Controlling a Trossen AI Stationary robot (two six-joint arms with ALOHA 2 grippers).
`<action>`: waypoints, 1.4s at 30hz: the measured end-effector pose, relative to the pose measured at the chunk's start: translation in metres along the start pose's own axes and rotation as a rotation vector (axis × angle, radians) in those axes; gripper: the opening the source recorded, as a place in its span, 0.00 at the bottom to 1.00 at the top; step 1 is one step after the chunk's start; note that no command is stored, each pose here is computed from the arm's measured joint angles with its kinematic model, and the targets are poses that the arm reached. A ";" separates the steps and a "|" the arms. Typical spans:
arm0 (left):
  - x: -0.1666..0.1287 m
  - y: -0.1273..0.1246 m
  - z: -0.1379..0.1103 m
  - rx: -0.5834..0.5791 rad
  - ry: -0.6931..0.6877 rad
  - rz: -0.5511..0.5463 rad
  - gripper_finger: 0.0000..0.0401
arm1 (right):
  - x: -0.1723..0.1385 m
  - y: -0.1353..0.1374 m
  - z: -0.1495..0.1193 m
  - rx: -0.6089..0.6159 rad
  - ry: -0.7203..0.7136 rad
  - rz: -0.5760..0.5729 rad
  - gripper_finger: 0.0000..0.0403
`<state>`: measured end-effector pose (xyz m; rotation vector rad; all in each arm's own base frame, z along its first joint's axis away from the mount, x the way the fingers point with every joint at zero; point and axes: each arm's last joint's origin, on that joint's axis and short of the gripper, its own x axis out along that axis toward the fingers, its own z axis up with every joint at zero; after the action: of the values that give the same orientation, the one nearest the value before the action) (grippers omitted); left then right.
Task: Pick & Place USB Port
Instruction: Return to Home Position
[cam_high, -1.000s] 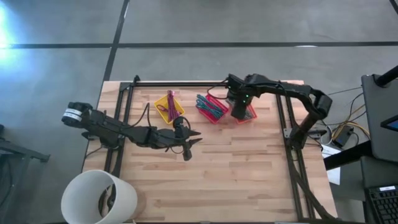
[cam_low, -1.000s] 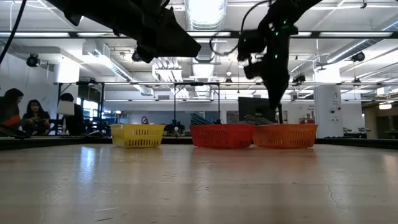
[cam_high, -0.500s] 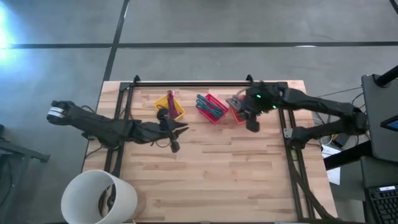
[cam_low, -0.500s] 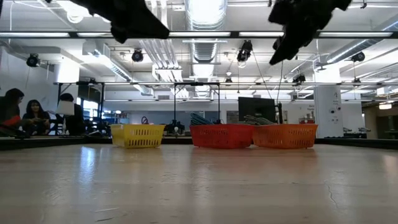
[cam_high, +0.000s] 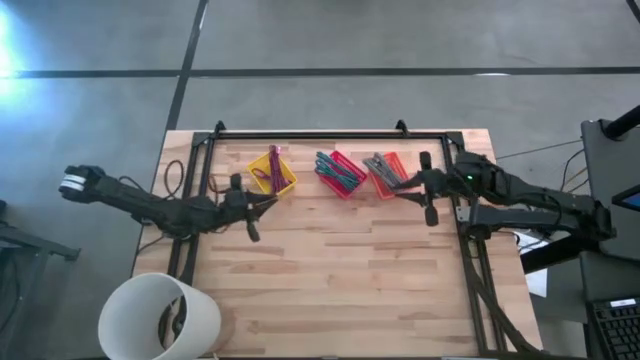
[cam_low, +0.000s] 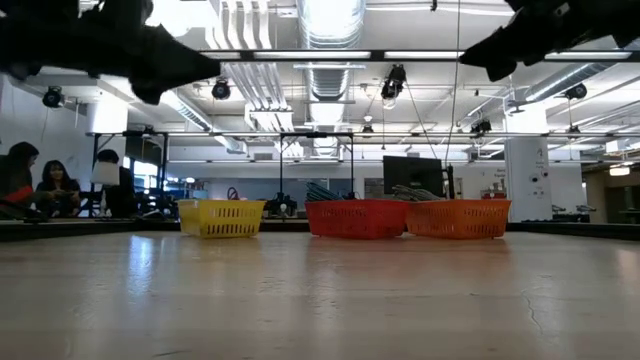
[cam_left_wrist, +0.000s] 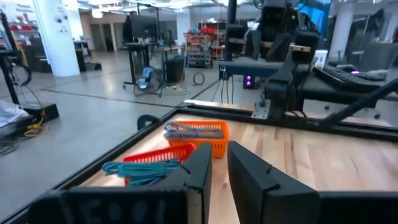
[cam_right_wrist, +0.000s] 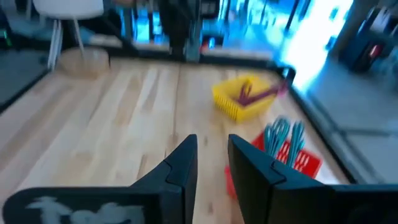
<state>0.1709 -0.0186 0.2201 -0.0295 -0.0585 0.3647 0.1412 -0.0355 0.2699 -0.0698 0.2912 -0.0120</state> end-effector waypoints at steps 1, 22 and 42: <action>-0.004 0.002 -0.004 0.001 -0.003 0.001 0.14 | -0.002 0.001 -0.004 -0.007 -0.034 -0.005 0.20; -0.040 0.028 -0.033 -0.093 -0.106 0.074 0.14 | -0.029 0.013 -0.059 0.067 -0.231 -0.167 0.20; -0.041 0.032 -0.032 -0.106 -0.116 0.185 0.14 | -0.041 0.012 -0.078 0.127 -0.316 -0.400 0.20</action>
<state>0.1231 -0.0044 0.1847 -0.1194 -0.1906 0.5481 0.0797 -0.0281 0.2066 -0.0023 -0.0434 -0.4127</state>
